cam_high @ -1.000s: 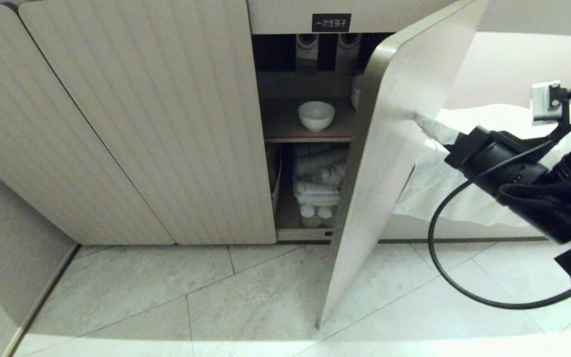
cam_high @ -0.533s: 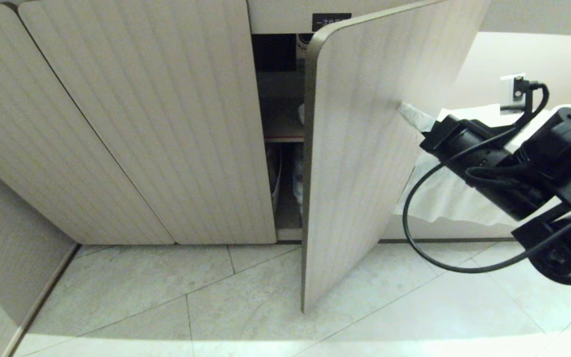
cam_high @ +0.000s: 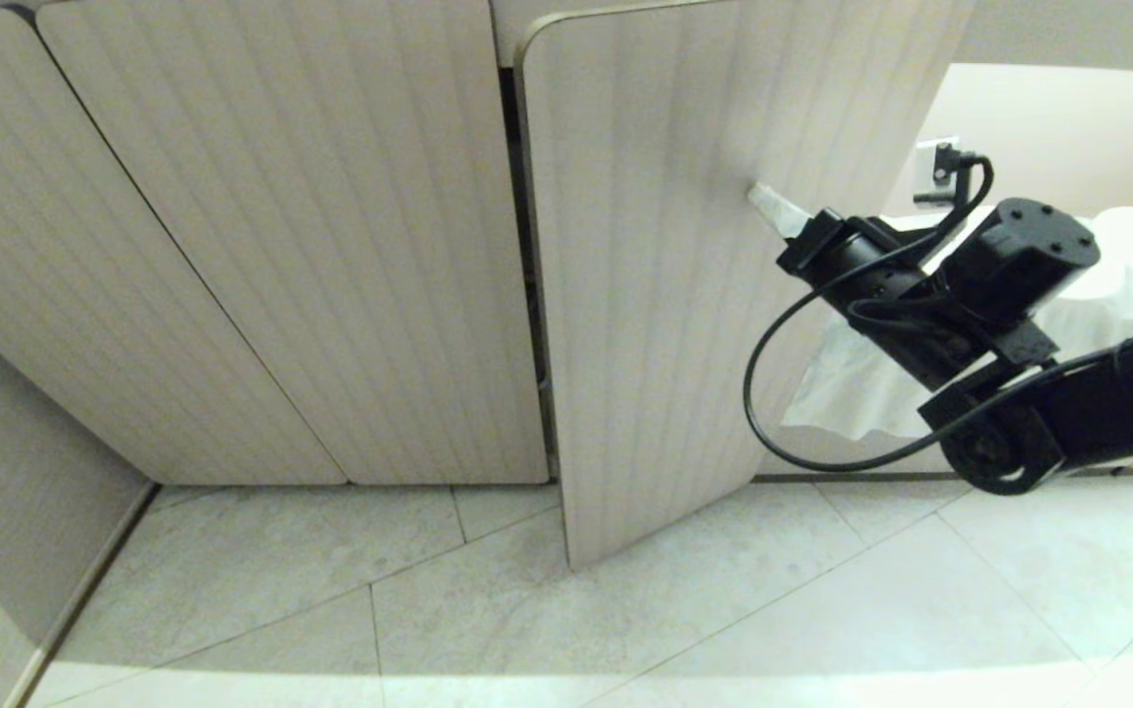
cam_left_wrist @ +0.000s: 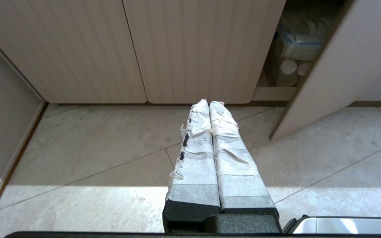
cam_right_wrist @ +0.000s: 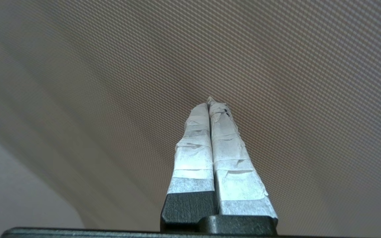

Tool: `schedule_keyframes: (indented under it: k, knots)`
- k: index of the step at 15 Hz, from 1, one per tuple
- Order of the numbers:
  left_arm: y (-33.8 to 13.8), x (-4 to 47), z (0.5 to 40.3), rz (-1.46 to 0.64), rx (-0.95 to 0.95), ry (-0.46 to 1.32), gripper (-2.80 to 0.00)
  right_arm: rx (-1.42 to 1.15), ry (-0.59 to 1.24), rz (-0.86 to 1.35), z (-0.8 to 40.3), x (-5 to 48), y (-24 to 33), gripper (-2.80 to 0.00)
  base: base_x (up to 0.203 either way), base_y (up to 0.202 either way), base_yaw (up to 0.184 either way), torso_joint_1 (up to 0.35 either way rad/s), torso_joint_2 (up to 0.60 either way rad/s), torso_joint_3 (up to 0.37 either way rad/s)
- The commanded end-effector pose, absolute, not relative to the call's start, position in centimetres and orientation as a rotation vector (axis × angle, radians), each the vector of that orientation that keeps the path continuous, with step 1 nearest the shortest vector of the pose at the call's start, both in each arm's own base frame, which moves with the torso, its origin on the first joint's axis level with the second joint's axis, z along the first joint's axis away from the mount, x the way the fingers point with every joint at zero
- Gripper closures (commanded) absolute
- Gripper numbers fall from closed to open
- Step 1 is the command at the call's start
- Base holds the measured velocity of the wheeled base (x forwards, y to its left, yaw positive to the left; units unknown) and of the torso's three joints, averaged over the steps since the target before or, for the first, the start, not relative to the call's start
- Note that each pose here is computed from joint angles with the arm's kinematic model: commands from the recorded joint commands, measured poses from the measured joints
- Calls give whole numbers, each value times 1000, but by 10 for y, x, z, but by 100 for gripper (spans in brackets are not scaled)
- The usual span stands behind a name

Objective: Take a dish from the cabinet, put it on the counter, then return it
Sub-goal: Close the cabinet door

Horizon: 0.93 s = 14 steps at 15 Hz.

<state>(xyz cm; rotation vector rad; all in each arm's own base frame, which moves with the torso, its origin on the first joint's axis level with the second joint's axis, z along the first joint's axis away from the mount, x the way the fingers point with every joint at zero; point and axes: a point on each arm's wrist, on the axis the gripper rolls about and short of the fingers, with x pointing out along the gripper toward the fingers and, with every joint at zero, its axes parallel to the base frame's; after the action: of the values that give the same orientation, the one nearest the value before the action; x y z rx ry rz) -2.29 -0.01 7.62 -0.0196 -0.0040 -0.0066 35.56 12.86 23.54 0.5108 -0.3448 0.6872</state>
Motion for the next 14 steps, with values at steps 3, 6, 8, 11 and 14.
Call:
schedule_keyframes:
  k: [3,6,8,11,14]
  knots:
    - [0,-23,76,-6,-20,-5,0,509,-364,680,224,385,134,0,0,0,0,0,0,0]
    - [0,-23,76,-7,-20,-5,0,505,-405,661,224,404,128,0,0,0,0,0,0,0]
    - [0,-23,76,-6,-20,-5,0,500,-440,652,229,415,123,0,0,0,0,0,0,0]
    - [0,-23,76,-8,-20,-5,0,495,-464,641,227,432,120,0,0,0,0,0,0,0]
    - [0,-23,76,-8,-20,-5,0,492,-474,635,222,446,120,0,0,0,0,0,0,0]
